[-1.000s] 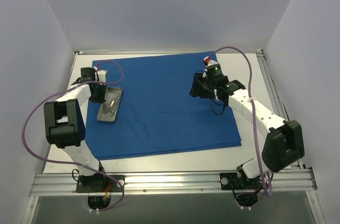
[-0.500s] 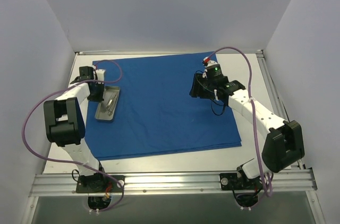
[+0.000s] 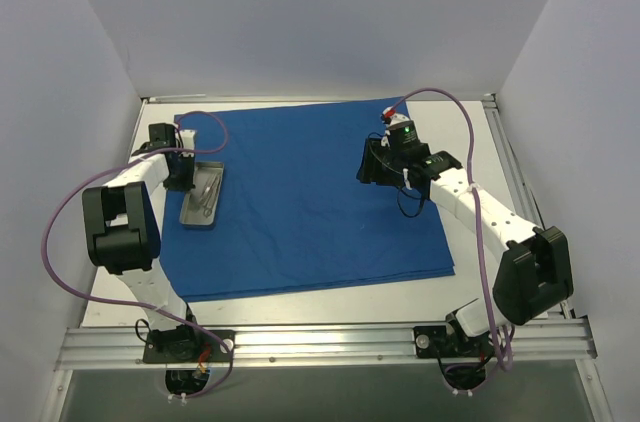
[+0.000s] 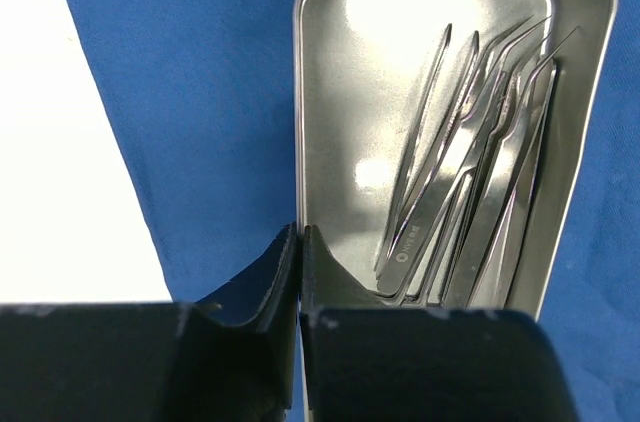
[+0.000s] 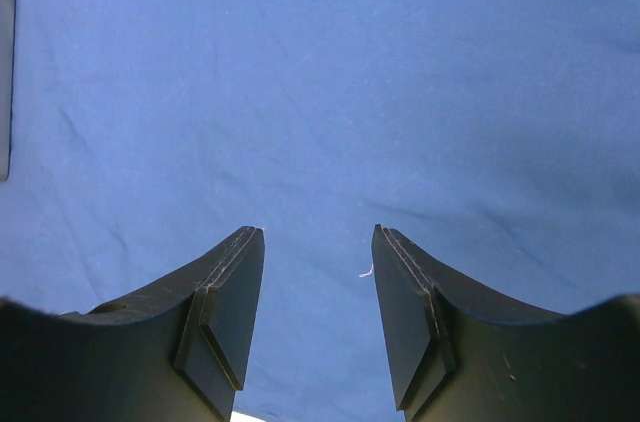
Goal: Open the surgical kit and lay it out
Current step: Place the container in the surgical kit.
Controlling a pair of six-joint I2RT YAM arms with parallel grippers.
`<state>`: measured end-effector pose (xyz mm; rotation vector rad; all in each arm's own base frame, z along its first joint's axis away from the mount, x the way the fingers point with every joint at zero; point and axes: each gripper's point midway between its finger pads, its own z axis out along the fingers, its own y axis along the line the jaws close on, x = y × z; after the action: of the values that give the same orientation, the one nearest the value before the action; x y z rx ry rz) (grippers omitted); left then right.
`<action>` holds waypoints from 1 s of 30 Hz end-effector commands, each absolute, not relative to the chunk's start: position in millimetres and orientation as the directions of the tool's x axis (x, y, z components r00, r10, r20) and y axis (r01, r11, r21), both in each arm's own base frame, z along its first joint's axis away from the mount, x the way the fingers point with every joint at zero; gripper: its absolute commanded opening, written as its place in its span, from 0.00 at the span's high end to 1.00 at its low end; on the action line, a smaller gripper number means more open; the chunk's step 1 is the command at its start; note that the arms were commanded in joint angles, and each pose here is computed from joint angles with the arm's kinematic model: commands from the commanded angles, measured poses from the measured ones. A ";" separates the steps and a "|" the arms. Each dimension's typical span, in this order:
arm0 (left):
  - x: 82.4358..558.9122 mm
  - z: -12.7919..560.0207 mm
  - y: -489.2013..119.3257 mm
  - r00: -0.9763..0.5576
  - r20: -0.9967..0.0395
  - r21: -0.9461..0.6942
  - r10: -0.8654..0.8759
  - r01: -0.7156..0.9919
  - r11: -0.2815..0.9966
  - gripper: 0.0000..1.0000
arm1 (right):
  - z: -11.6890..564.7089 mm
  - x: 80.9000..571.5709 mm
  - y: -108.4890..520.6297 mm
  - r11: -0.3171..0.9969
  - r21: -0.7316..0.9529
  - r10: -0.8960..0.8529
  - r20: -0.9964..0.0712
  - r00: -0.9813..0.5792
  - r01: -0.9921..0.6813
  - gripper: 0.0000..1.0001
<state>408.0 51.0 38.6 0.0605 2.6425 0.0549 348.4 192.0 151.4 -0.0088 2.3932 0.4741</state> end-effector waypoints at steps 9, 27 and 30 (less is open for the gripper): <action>424.8 56.8 58.5 -0.855 -0.519 0.043 0.000 -0.027 0.999 0.98 | 146.8 358.5 196.6 0.940 0.324 0.131 -0.636 -0.761 -0.109 0.54; 437.6 70.5 54.2 -0.814 -0.517 -0.060 -0.266 -0.275 0.959 0.98 | 66.1 421.6 158.0 0.953 0.273 0.261 -0.507 -0.821 0.134 1.00; 438.8 57.9 52.0 -0.833 -0.489 -0.064 -0.259 -0.262 0.963 0.98 | 41.7 426.5 139.0 0.955 0.234 0.275 -0.480 -0.833 0.180 1.00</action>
<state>423.7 54.8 53.7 -0.3595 2.6229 0.0573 412.2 153.5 44.4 0.2774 2.5969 0.3003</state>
